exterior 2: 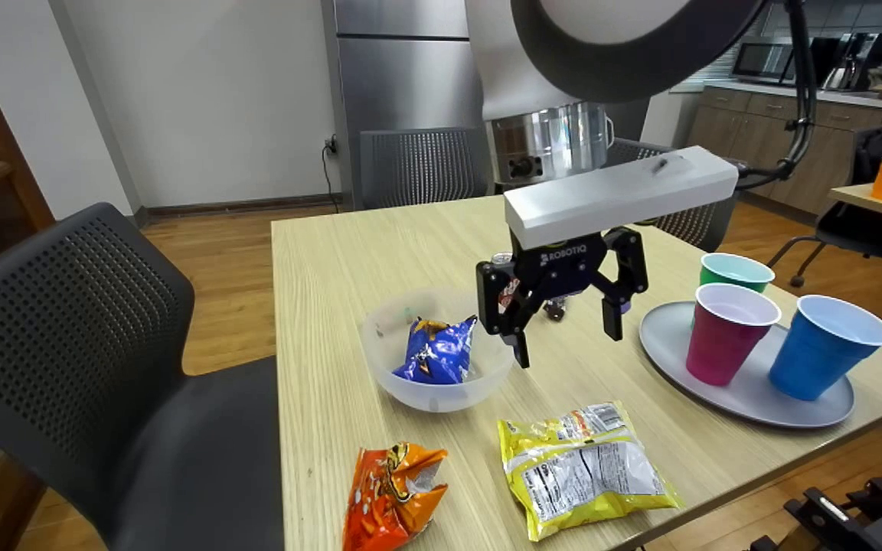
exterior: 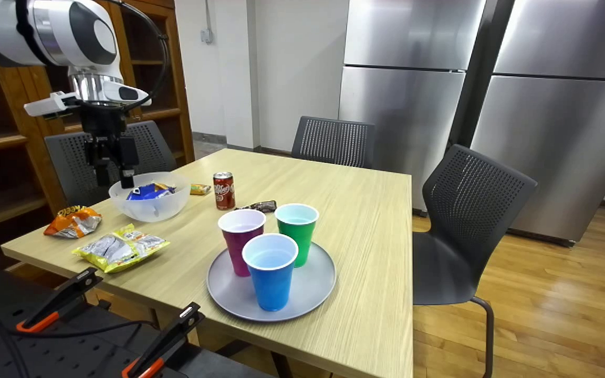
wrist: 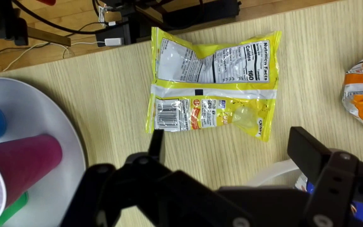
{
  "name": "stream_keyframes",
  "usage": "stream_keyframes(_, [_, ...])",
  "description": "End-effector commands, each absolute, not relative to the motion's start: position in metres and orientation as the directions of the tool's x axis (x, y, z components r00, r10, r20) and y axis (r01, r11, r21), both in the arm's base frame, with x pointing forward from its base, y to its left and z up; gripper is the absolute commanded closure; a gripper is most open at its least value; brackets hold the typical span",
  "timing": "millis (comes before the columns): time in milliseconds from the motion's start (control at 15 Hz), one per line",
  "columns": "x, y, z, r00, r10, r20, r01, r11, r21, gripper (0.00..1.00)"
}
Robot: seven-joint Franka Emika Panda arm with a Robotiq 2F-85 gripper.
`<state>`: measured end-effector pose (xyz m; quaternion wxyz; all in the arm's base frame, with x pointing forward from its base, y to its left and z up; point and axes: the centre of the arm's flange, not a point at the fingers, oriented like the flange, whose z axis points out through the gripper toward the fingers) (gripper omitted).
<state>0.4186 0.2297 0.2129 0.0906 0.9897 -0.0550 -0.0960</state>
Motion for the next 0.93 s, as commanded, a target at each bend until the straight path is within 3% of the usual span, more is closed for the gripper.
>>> stream_keyframes(0, [0.401,0.212,0.222,0.982,-0.111,-0.15,-0.083,-0.98,0.183,0.0])
stream_keyframes(533, [0.409,0.213,0.215,0.979,-0.129,-0.16,-0.097,-0.976,0.195,0.0])
stream_keyframes(867, [0.397,0.22,0.199,0.967,-0.231,-0.104,-0.209,-0.96,0.189,0.0])
